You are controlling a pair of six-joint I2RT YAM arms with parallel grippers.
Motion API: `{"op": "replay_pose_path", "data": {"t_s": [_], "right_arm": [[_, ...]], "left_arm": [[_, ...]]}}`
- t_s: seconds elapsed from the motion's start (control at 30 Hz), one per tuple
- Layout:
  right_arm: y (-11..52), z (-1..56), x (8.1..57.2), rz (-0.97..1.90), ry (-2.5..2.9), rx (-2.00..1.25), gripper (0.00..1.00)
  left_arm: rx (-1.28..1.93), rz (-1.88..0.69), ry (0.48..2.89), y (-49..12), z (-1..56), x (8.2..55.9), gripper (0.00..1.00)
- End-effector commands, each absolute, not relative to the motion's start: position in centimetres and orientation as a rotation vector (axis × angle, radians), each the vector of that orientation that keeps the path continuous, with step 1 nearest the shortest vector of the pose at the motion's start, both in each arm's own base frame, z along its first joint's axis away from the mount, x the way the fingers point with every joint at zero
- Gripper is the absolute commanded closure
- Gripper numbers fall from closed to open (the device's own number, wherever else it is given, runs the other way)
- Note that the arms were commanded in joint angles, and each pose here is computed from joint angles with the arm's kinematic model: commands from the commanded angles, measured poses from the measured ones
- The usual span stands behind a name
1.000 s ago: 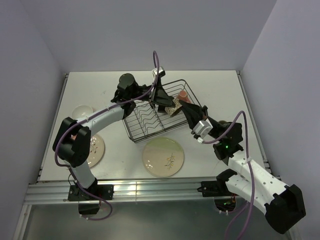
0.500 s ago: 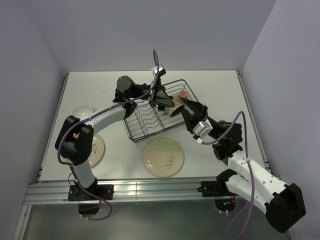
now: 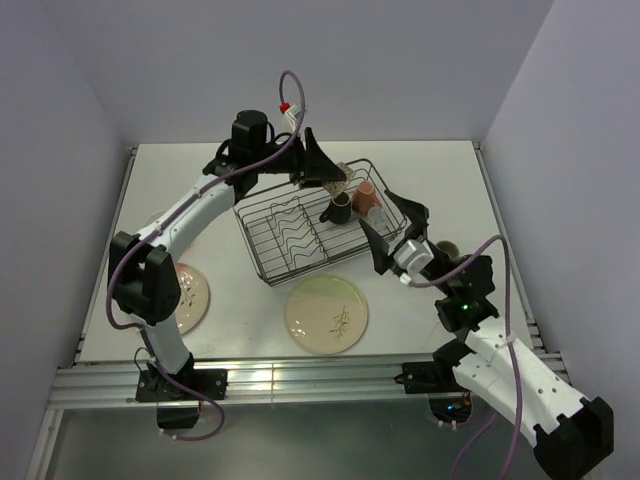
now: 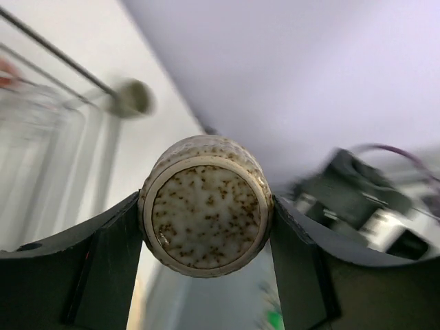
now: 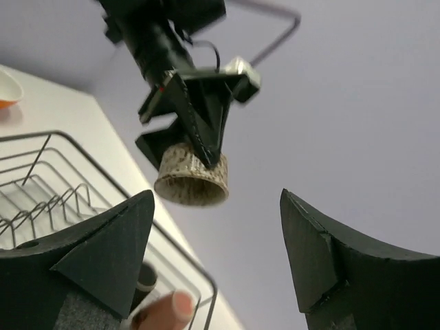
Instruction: Load the mixed dishes into the dish rack
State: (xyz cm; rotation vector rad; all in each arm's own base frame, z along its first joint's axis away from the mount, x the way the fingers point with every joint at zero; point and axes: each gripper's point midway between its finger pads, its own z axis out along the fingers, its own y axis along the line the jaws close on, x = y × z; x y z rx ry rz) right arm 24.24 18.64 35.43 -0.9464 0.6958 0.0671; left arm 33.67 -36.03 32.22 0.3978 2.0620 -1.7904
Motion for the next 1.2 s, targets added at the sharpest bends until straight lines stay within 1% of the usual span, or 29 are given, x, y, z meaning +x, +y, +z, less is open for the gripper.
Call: {"op": "replay_pose_path", "data": {"t_s": [0.0,0.07,0.1,0.17,0.2,0.33,0.5,0.7,0.87,1.17], "right_arm": [[16.6,34.6,26.9,0.129,0.995,-0.826,0.19],[15.1,34.3,28.7,0.139,1.126,-0.791,0.17],[14.9,32.2,29.0,0.189,1.231,-0.808,0.16],[13.0,31.4,30.0,0.192,1.314,-0.793,0.15],[13.1,30.2,29.7,0.253,1.365,-0.818,0.15],[10.7,27.9,30.5,0.31,1.529,-0.762,0.15],[8.5,26.5,31.5,0.349,1.636,-0.648,0.16],[8.1,26.5,31.6,0.364,1.646,-0.603,0.16],[7.6,26.6,31.9,0.373,1.654,-0.558,0.16],[6.4,26.3,31.7,0.361,1.667,-0.503,0.16]], "left_arm": [[0.43,-1.316,2.234,-34.8,26.5,35.9,1.0],[0.432,-1.205,2.271,-35.0,25.2,36.5,1.0],[0.441,-1.12,2.297,-35.4,23.5,37.2,1.0],[0.456,-1.038,2.331,-35.8,22.2,37.3,1.0],[0.471,-0.955,2.352,-36.2,20.6,37.6,1.0],[0.518,-0.83,2.378,-37.2,18.1,37.3,1.0],[0.509,-0.764,2.385,-38.5,16.3,36.9,1.0],[0.469,-0.673,2.38,-38.8,14.6,37.6,1.0],[0.45,-0.637,2.396,-40.0,12.4,37.7,1.0],[0.427,-0.618,2.398,-41.2,10.8,38.2,0.98]]}}
